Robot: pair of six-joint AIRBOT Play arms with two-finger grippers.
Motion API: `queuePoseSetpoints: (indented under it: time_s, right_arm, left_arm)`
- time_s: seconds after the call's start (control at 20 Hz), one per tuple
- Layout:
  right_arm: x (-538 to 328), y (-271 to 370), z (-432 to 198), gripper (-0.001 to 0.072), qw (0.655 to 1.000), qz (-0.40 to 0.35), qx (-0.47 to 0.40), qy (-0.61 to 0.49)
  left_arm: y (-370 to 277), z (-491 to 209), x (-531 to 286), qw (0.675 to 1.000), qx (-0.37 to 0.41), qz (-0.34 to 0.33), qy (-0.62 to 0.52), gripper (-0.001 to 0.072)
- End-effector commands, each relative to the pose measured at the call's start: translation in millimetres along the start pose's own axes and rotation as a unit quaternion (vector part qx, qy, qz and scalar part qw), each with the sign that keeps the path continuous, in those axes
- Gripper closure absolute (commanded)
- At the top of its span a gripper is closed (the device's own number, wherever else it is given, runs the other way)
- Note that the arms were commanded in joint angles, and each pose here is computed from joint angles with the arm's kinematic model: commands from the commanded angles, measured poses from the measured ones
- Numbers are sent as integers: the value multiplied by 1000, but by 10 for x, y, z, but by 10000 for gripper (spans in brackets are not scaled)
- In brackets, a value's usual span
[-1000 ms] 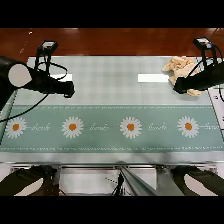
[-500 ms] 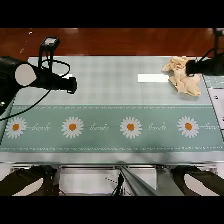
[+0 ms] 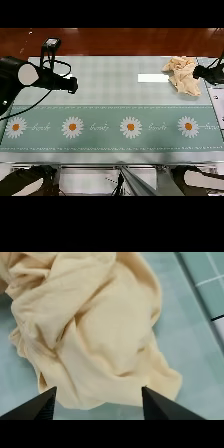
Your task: Fold the shirts.
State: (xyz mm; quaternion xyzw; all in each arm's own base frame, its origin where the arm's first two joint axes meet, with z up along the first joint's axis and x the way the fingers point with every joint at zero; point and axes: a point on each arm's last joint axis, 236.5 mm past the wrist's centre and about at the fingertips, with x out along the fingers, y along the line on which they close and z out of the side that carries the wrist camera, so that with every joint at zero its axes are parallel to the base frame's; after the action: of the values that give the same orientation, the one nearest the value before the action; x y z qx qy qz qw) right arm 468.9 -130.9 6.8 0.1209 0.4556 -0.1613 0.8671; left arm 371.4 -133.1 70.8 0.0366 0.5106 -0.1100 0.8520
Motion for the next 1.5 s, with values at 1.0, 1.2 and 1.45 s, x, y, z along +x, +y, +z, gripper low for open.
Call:
queuePoseSetpoints:
  time_s: [1.0,1.2,1.45]
  right_arm:
    - [-2379,905,1094,685,924,245,18,-294]
    - [-4101,1064,910,685,846,320,-7,-426]
    - [-4555,1325,156,685,845,364,-91,-381]
  left_arm:
    - [-42,250,-973,1000,2,-1,-3,-10]
    - [-86,712,-2078,990,9,-19,-137,-10]
    - [-70,745,-3096,965,6,-35,-258,-10]
